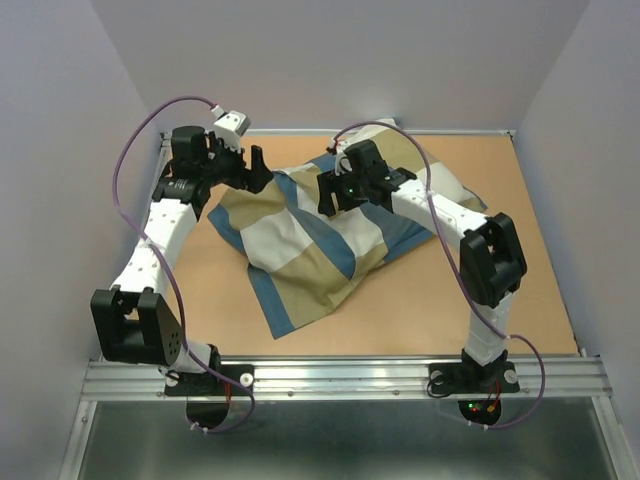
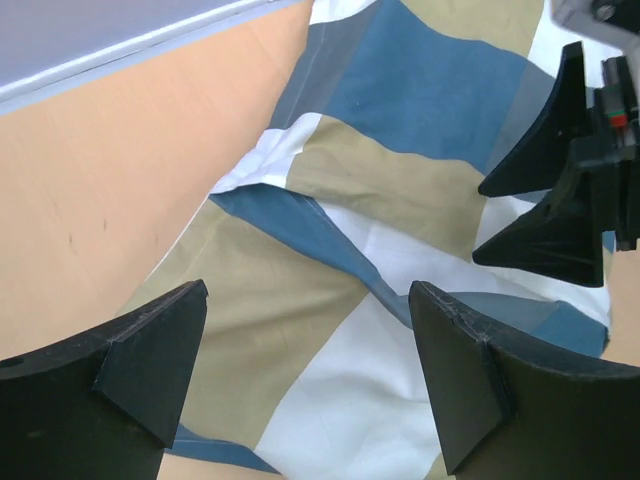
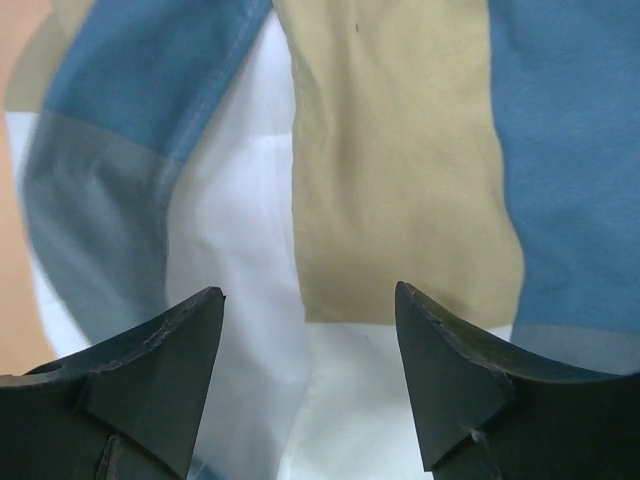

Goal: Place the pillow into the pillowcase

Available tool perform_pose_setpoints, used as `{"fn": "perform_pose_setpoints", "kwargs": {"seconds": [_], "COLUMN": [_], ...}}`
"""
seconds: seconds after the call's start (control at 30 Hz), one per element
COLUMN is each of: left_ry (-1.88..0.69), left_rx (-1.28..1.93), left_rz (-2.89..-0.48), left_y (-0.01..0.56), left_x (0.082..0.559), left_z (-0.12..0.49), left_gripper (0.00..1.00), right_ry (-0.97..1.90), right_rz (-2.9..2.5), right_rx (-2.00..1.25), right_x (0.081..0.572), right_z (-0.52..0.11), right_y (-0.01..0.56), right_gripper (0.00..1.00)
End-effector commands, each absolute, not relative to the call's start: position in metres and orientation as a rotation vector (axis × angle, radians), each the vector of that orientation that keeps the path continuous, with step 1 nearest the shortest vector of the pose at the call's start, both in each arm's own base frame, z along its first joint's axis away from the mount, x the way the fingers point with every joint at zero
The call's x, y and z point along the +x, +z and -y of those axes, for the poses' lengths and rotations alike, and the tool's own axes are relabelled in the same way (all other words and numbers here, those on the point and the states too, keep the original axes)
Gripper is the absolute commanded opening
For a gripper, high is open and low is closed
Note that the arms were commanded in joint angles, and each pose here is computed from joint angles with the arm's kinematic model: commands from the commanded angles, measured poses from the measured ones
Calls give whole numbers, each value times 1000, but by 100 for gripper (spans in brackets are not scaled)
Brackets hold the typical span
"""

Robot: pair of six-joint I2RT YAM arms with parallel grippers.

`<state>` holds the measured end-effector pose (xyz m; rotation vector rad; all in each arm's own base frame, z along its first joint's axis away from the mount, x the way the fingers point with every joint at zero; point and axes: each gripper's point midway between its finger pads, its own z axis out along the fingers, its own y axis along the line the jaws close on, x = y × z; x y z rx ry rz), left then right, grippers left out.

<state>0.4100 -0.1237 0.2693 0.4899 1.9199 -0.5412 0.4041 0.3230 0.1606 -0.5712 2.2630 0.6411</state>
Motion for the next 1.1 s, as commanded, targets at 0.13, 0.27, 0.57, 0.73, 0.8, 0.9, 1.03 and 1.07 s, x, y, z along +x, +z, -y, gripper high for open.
{"fn": "perform_pose_setpoints", "kwargs": {"seconds": [0.13, 0.27, 0.57, 0.73, 0.8, 0.9, 1.03, 1.07], "left_ry": [-487, -534, -475, -515, -522, -535, -641, -627], "left_rx": [530, 663, 1090, 1189, 1210, 1224, 1242, 1212], "left_rz": [-2051, -2051, -1854, -1741, -1688, -1702, -1770, -1798], "left_y": [214, 194, 168, 171, 176, 164, 156, 158], "left_x": [401, 381, 332, 344, 353, 372, 360, 360], "left_z": [121, 134, 168, 218, 236, 250, 236, 221], "left_gripper": [93, 84, 77, 76, 76, 76, 49, 47], "right_ry": [510, 379, 549, 652, 713, 689, 648, 655], "right_rz": [-2309, -2303, -2106, -2092, -2093, -2124, -2214, -2242], "right_rx": [-674, -604, -600, -672, -718, -729, -744, -752], "right_x": [414, 429, 402, 371, 361, 360, 356, 354], "right_z": [-341, -329, -328, -326, -332, -328, -320, -321], "right_y": [116, 115, 233, 243, 243, 229, 192, 181], "right_gripper": [76, 34, 1, 1, 1, 4, 2, 4]}}
